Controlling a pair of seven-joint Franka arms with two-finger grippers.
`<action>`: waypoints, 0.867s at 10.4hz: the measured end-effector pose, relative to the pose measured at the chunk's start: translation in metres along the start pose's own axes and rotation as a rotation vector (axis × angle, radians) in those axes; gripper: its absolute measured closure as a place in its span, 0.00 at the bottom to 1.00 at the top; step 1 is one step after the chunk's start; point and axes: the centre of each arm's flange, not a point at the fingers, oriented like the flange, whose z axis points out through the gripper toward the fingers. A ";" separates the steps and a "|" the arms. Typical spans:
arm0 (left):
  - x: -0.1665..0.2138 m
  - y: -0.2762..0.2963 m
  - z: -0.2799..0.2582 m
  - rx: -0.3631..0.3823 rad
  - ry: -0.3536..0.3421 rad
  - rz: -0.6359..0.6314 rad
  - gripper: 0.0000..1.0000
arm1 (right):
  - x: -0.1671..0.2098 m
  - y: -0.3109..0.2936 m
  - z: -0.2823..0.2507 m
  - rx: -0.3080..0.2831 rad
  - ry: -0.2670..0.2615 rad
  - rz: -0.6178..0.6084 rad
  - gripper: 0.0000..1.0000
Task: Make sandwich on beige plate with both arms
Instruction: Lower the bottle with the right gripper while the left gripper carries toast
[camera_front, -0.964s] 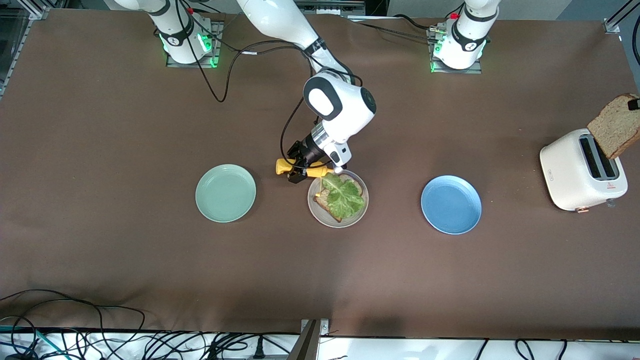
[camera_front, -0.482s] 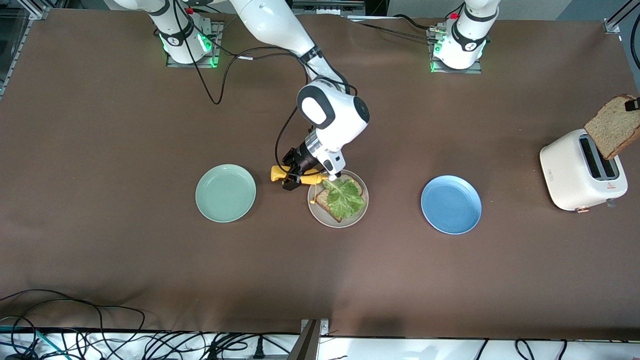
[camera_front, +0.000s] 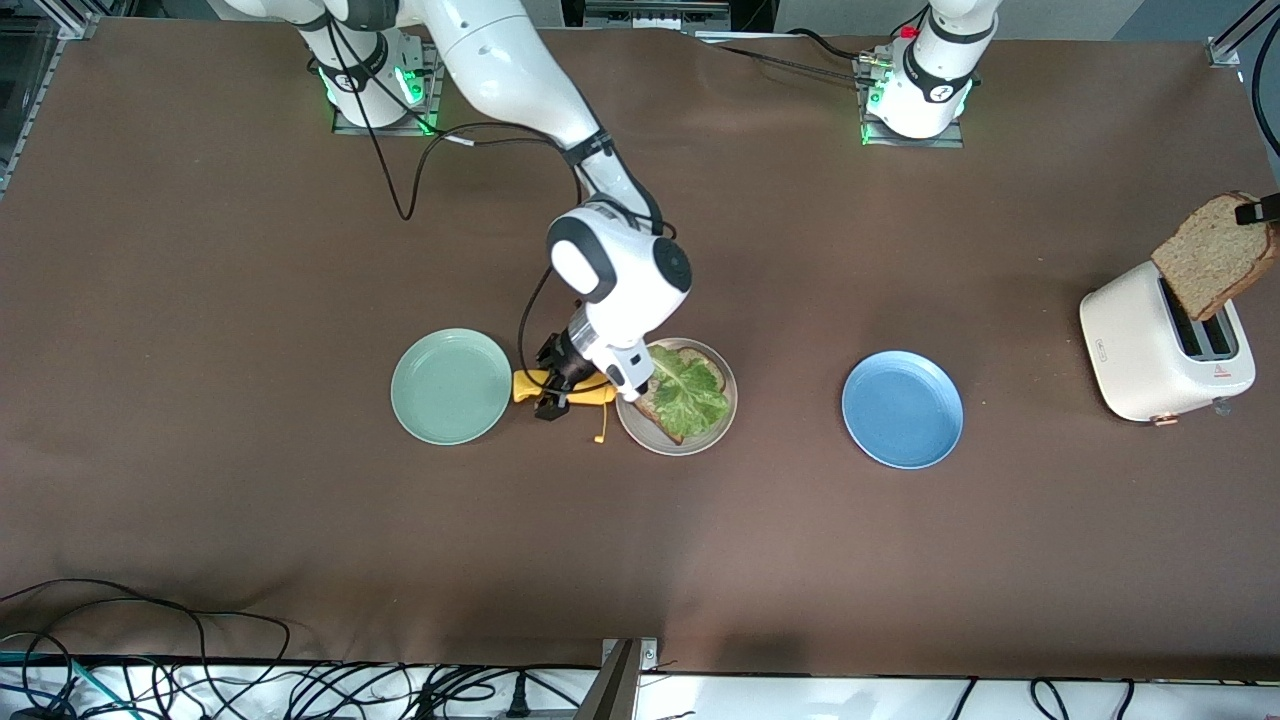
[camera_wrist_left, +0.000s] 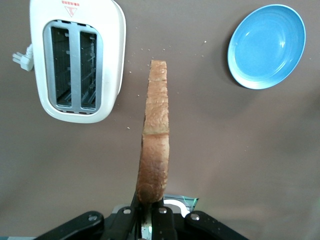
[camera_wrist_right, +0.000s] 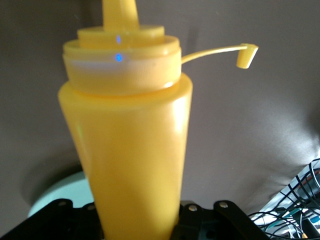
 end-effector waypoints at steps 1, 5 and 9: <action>0.000 0.004 0.001 -0.025 -0.008 -0.011 0.91 | -0.011 0.008 -0.004 0.033 0.037 0.013 0.87; 0.004 0.057 0.009 -0.094 -0.046 -0.096 0.91 | -0.066 0.040 -0.012 0.238 0.284 0.119 0.87; 0.002 0.146 0.017 -0.140 -0.095 -0.188 0.91 | -0.152 0.081 0.009 0.449 0.619 0.184 0.87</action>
